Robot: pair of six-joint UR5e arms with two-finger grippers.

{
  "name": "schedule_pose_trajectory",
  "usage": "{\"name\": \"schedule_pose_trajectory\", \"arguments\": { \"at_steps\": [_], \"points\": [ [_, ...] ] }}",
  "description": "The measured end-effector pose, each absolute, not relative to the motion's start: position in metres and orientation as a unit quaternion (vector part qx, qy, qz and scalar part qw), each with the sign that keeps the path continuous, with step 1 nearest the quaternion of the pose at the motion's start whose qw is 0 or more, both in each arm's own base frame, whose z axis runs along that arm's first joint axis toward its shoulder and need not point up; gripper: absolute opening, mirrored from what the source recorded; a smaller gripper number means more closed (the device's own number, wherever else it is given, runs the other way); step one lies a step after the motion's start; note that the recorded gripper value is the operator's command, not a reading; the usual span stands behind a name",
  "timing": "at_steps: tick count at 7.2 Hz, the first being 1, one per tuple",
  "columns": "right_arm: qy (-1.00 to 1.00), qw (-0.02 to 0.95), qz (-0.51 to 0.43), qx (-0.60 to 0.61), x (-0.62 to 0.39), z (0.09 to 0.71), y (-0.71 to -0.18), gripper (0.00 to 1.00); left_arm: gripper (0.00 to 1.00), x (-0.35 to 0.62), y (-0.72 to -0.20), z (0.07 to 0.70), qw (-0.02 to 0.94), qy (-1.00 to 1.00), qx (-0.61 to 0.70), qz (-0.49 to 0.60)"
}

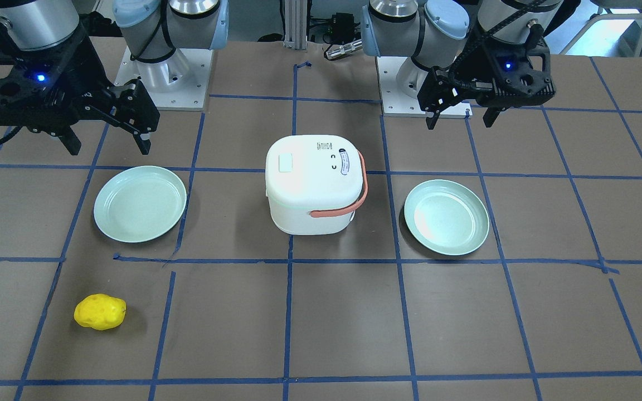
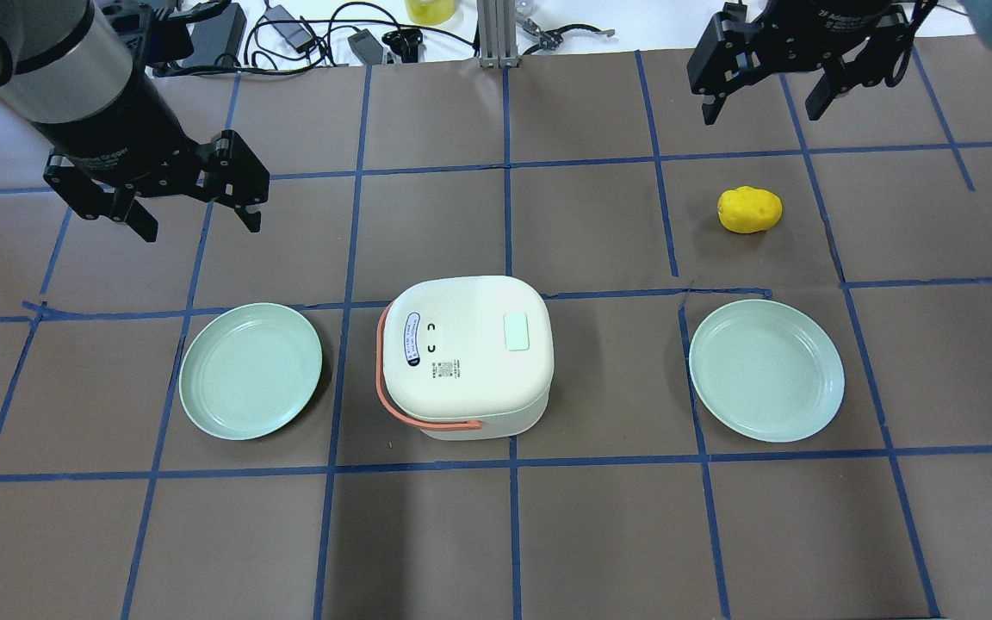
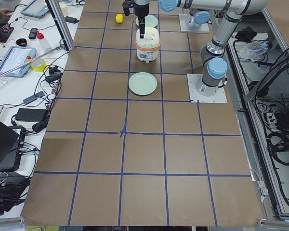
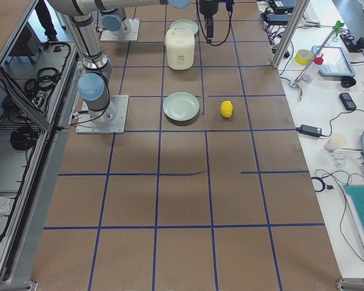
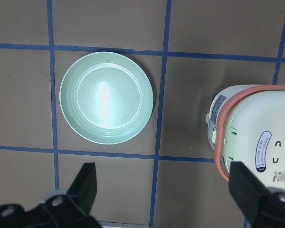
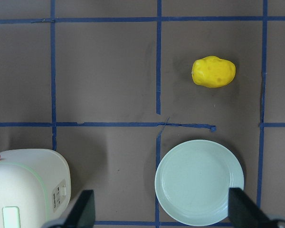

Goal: Press rice cooker button

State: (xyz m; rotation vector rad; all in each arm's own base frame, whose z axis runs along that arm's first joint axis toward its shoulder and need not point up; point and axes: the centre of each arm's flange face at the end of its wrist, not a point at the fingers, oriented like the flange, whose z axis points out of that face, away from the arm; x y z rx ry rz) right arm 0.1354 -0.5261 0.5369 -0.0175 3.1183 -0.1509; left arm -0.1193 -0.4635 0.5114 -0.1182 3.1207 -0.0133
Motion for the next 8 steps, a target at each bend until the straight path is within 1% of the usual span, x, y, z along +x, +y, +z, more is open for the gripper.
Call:
{"name": "schedule_pose_trajectory", "arguments": {
  "at_steps": [3, 4, 5, 6, 7, 8],
  "points": [
    [0.999, 0.009, -0.049, -0.006, 0.1357, 0.5379, -0.525, 1.0, 1.0, -0.1193, -0.4635, 0.5114, 0.009, 0.999, -0.038, -0.004],
    [0.999, 0.01, -0.049, -0.006, 0.1362, 0.5378, -0.5249, 0.95, 1.0, -0.1193, -0.4635, 0.5113, 0.009, 0.999, -0.038, -0.004],
    [0.999, 0.011, -0.05, -0.006, 0.1367, 0.5383, -0.5248, 0.93, 1.0, -0.1193, -0.4635, 0.5114, 0.009, 0.999, -0.037, -0.004],
    [0.999, 0.011, -0.05, -0.005, 0.1371, 0.539, -0.5247, 0.86, 1.0, -0.1193, -0.4635, 0.5113, 0.009, 0.999, -0.037, -0.004],
    [0.999, 0.011, -0.051, -0.004, 0.1372, 0.54, -0.5246, 0.63, 1.0, -0.1193, -0.4635, 0.5114, 0.009, 0.999, -0.037, -0.004],
    [0.999, 0.01, -0.052, -0.003, 0.1372, 0.5417, -0.5244, 0.5, 1.0, -0.1193, -0.4635, 0.5114, 0.009, 0.999, -0.037, -0.004]
  ]
}}
